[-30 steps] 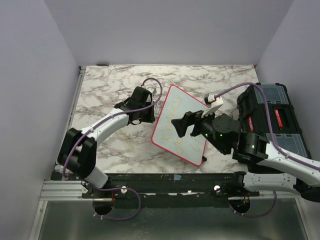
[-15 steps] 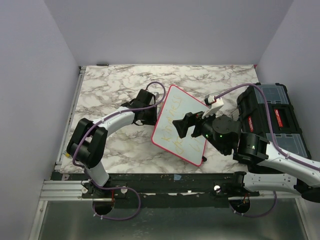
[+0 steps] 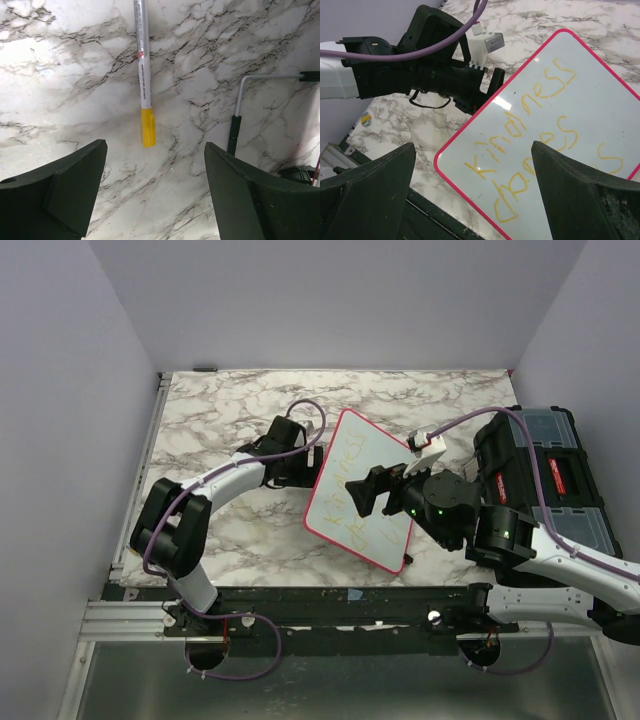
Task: Write a sentence on the whiteboard
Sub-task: Put down the whiteboard marker at the center of the board, then reset both arms
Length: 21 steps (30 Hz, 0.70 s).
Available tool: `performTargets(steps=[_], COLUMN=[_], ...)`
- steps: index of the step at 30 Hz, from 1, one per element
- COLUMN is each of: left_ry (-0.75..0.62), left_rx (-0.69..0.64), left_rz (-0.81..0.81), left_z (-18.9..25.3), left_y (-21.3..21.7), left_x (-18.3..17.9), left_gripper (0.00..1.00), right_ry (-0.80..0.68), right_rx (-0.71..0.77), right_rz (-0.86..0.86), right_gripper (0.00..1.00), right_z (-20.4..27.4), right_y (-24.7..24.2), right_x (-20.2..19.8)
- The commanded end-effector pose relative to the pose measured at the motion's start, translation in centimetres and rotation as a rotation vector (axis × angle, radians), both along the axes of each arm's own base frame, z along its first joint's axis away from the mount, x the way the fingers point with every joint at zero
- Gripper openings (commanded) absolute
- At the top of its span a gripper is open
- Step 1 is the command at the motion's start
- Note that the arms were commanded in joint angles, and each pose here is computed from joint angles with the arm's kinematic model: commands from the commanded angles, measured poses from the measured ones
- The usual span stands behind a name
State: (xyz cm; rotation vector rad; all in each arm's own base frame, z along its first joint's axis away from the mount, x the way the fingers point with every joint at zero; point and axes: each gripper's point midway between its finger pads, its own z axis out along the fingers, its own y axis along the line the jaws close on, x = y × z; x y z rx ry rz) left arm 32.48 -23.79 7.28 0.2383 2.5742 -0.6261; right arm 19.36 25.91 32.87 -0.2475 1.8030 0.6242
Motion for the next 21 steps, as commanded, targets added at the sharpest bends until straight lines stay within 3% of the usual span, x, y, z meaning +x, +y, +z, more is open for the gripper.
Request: performTargets(steps=[1,12,21], left_ry=[-0.069,-0.223,-0.379], left_rx=[-0.014,0.02,0.039], left_rz=[0.011,0.037,0.018], left_z=[2.6,9.2,15.1], left_y=[0.9,4.4,6.8], left_x=[0.4,0.0,-2.6], left_gripper=[0.81,0.82,0.85], right_ry=[0.011,-0.03,-0.046], right_rx=[-0.008,0.006,0.055], right_rz=[-0.006,0.019,0.025], right_gripper=[1.0,1.0,1.0], right_z=[-0.3,0.9,0.7], right_y=[0.0,-0.1,-0.8], right_x=[-0.1,-0.2,-0.6])
